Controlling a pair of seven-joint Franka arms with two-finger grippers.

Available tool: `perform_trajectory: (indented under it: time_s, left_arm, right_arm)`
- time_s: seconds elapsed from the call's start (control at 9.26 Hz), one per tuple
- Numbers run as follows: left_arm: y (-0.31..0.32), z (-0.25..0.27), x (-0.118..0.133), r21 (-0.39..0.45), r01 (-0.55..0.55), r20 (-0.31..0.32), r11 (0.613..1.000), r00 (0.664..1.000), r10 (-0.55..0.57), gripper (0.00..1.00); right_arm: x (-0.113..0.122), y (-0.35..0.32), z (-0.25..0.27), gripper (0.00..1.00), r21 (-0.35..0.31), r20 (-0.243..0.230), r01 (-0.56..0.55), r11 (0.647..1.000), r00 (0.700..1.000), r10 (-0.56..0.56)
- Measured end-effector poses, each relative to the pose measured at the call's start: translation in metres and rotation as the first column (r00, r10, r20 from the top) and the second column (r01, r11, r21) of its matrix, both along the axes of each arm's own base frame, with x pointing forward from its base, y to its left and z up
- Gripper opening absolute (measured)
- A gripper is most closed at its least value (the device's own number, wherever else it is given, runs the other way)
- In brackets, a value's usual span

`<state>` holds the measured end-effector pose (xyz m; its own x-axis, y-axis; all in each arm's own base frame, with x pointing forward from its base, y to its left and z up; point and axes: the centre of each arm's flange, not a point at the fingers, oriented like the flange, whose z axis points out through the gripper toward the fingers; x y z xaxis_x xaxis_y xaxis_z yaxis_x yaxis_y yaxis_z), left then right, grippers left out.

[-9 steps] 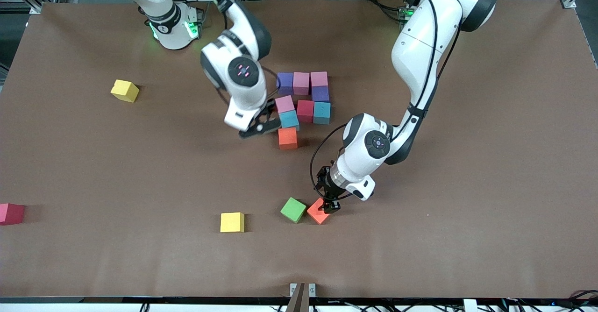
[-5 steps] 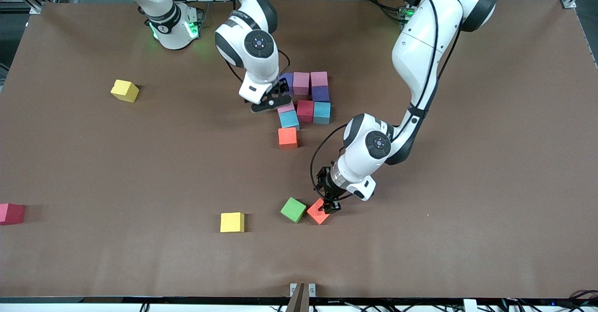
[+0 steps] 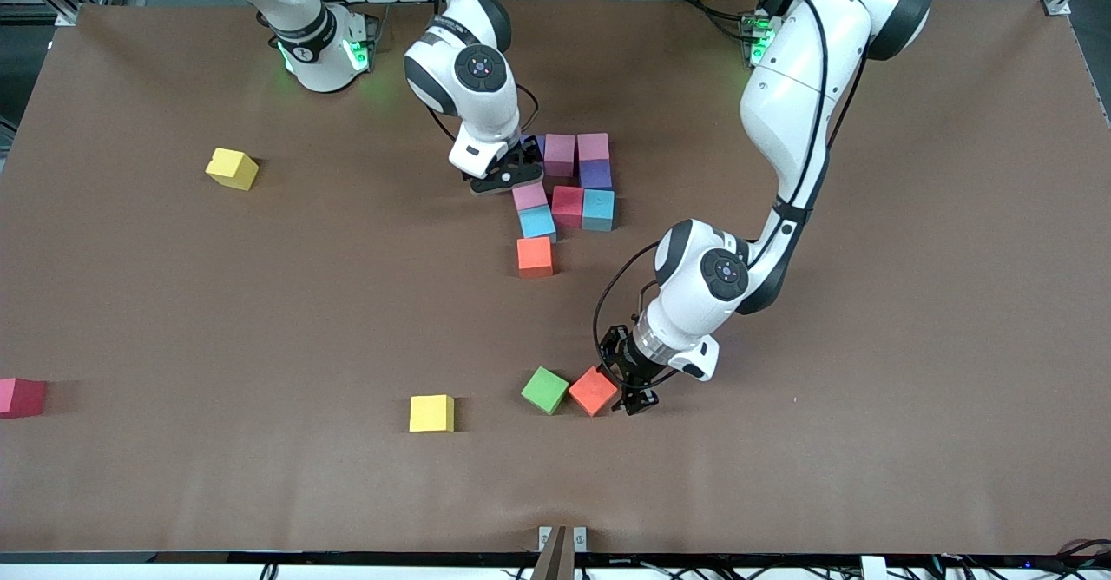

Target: Form number 2 with 11 blocks

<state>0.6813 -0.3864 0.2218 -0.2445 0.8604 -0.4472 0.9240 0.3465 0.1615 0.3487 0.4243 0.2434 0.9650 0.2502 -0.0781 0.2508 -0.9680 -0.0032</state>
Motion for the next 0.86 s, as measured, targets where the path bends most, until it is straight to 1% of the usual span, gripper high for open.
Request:
perform_trajectory:
  time_s: [0.43, 0.86]
  left_arm:
    - [0.003, 0.000, 0.002, -0.019, -0.049, -0.021, 0.999, 0.999, 0.049, 0.75]
    - [0.003, 0.000, 0.002, -0.042, -0.120, -0.049, 0.992, 0.992, 0.117, 0.75]
  right_arm:
    - [-0.001, 0.002, -0.021, 1.00, 0.012, -0.005, 0.001, 1.000, 1.000, -0.001]
    - [0.000, 0.002, -0.025, 1.00, 0.020, 0.000, 0.009, 1.000, 1.000, -0.009]
